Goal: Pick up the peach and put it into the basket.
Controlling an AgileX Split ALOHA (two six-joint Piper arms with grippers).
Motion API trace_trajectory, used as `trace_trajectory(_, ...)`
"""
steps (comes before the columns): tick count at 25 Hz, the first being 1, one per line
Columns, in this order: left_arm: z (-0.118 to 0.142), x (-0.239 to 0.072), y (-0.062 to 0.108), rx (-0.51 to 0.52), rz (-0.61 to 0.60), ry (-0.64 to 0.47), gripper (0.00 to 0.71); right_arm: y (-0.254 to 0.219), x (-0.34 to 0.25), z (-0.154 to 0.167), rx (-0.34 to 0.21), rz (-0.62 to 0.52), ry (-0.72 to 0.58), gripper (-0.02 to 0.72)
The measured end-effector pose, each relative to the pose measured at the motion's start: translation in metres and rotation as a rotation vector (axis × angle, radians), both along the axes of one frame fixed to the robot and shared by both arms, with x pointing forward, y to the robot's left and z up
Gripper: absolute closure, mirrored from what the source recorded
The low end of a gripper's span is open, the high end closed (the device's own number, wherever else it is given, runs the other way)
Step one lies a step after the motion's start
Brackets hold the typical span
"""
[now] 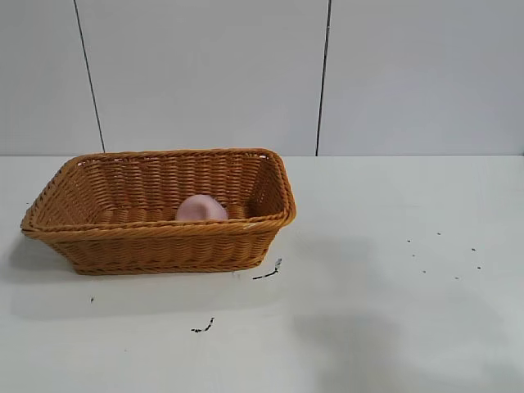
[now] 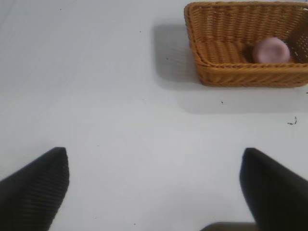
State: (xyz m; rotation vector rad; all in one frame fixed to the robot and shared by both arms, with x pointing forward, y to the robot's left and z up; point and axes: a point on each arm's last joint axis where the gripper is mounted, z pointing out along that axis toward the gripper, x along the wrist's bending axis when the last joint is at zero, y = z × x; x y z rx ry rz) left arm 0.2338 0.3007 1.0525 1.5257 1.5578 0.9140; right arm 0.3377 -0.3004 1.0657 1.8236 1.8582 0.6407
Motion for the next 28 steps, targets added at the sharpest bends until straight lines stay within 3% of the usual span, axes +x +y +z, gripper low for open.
trace_trajectory(9,0.000,0.000,0.000,0.000,0.000,0.000,0.017,0.005,-0.064,-0.015,0.002,-0.008,-0.226,0.008)
trace_trajectory(28,0.000,0.000,0.000,0.000,0.000,0.000,0.017,0.006,-0.103,-0.011,0.007,0.041,-0.470,0.008)
